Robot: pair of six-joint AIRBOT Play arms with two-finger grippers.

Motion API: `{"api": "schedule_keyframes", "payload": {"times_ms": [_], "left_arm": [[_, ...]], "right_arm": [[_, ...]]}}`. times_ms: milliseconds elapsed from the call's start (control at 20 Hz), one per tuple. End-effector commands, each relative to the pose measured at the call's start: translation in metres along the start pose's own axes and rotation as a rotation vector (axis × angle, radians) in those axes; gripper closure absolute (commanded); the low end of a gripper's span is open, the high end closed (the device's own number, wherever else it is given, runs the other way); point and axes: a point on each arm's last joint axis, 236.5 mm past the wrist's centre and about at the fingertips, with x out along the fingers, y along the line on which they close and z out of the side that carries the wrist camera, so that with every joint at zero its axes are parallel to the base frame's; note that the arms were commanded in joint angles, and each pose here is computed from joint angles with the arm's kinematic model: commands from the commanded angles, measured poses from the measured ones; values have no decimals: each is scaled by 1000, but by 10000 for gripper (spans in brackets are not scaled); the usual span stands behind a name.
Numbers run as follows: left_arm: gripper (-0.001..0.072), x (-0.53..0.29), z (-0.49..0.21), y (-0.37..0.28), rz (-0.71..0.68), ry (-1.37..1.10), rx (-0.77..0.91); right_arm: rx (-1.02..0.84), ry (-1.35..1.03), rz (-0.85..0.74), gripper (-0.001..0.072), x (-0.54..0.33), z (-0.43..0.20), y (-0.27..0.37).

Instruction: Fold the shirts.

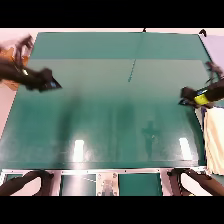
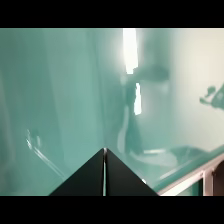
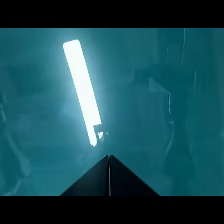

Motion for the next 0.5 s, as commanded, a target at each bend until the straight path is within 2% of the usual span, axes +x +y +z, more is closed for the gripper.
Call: {"api": "schedule_keyframes", "payload": {"times_ms": [0,450], "left_arm": [[687,33,-55,9,-9,71,-48],[687,33,-53,8,-16,62,-61]], "right_arm": [[-158,-8,66,696,13,-33,45],[-178,37,65,696,14,-47,52]]}}
